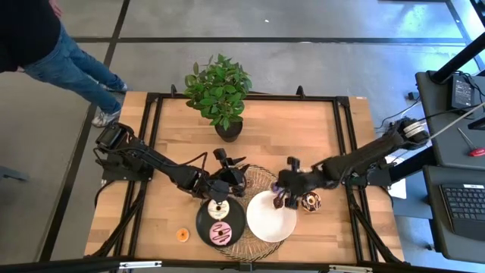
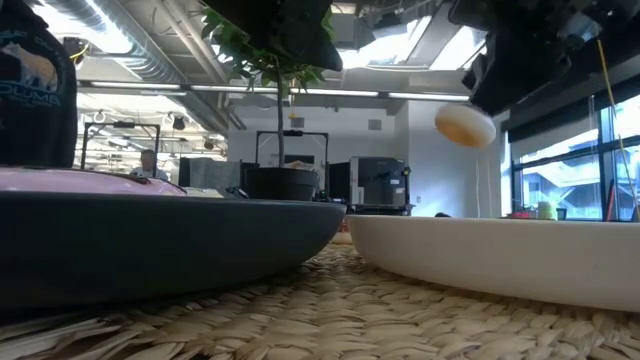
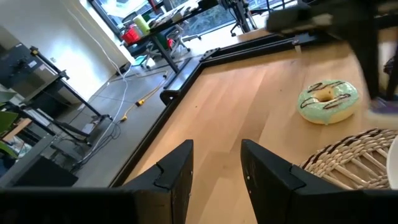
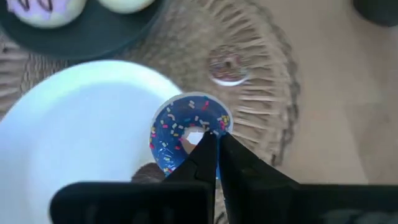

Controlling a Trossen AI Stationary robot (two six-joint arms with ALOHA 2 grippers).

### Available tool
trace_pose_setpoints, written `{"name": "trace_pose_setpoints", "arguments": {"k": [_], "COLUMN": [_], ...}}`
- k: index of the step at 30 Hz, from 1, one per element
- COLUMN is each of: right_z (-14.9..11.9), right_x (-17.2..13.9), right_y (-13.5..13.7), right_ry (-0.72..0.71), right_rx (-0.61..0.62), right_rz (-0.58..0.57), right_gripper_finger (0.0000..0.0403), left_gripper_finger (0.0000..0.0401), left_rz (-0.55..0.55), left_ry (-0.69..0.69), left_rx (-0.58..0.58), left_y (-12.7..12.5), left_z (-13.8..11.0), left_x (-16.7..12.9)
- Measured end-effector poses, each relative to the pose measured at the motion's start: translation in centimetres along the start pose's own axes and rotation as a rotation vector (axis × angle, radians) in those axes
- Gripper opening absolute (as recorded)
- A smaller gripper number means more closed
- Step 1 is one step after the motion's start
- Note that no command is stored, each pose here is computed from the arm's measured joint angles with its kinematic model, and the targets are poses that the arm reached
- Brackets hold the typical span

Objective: Pick & Place donuts
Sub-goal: Put the small blue donut on the white plate

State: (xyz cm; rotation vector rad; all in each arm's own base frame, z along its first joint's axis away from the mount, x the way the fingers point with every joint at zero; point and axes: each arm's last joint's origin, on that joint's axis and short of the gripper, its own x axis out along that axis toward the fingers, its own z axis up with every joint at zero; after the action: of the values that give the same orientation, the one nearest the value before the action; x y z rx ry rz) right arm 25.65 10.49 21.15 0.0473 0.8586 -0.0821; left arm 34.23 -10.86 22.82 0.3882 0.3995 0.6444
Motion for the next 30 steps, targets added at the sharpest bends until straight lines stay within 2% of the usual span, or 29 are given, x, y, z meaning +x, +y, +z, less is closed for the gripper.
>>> {"name": "trace_pose_setpoints", "arguments": {"k": [12,21,30], "right_z": [0.4,0.0,-0.4], "right_x": [5.2,6.6,7.4], "right_y": [4.2,4.6,4.7], "right_ry": [0.161,0.197,0.217], "right_rx": [-0.105,-0.104,-0.111], "right_rz": [0.082,0.066,0.058], "right_gripper_finger": [0.0012,0.0014,0.0043], "left_gripper_finger": [0.013,0.013,0.013], "left_rz": [-0.002,-0.05,-0.054], "left_ry": [0.0,-0.003,-0.004], "left_rx": [0.0,-0.003,-0.002], "left_y": [0.0,-0.2,-0.2], "left_z": [0.0,0.0,0.0], "left_x": [0.0,0.0,0.0]}}
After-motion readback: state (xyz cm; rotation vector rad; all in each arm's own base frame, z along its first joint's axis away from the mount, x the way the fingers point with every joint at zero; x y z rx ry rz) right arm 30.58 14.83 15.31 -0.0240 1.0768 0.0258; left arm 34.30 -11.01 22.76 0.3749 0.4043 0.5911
